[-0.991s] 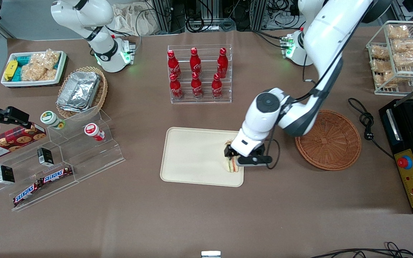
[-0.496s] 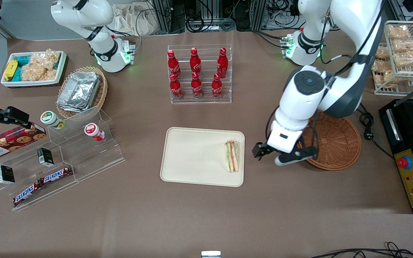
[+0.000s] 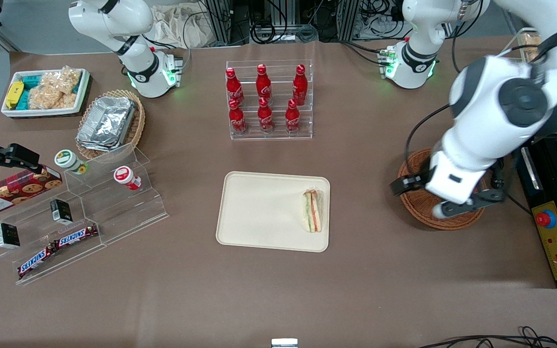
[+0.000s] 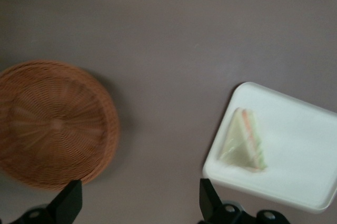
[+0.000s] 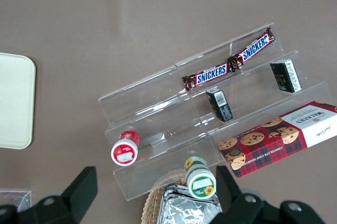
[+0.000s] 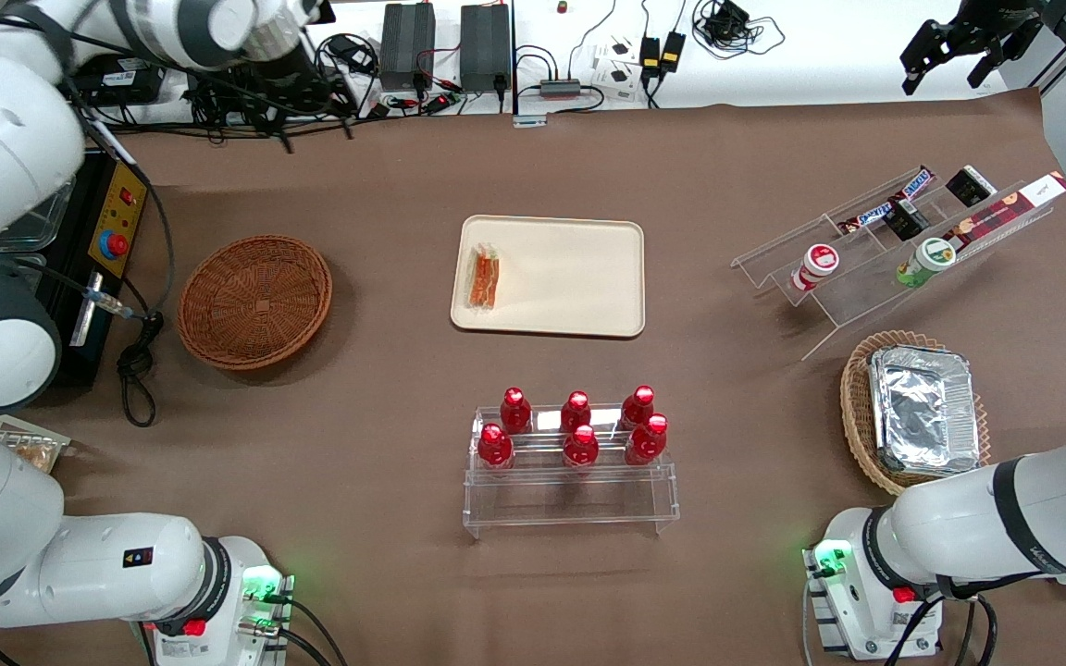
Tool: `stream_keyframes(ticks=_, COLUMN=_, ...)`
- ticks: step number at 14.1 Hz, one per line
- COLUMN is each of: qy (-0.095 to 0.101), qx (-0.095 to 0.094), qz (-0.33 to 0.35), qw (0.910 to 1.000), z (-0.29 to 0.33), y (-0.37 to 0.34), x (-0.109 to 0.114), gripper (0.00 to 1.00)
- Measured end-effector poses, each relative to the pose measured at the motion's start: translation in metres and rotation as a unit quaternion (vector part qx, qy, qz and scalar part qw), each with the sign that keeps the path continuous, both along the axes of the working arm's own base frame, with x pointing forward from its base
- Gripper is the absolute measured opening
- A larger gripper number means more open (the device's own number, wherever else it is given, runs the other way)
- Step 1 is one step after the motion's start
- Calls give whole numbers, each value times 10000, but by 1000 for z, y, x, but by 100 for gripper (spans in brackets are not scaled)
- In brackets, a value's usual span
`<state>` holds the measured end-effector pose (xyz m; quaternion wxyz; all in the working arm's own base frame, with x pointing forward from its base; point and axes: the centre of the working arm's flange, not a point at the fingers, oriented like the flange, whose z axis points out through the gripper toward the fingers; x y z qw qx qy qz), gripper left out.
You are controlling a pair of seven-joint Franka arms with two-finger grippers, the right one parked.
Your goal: Place sandwich from basket to tray
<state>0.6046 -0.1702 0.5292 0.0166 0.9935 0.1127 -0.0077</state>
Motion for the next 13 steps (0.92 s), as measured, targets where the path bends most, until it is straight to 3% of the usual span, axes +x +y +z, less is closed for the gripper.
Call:
stream_keyframes(ticks=1, qy=213, qx=90, qz=-140, qw=9996, z=10, y=16, x=-8, gripper=100)
stream_keyframes(ticks=3, qy=392, qx=125, qz=-153, qw=9990, z=36, y=49, x=-23, gripper=100)
stream_keyframes(ticks=9, qy=247, qx=78, qz=-263, qw=9993, z=100, y=110, x=-66, gripper=100)
stream_keyframes(ticks=13, qy=179, qx=33, qz=-322, qw=9993, z=107, y=121, x=-73, gripper=100)
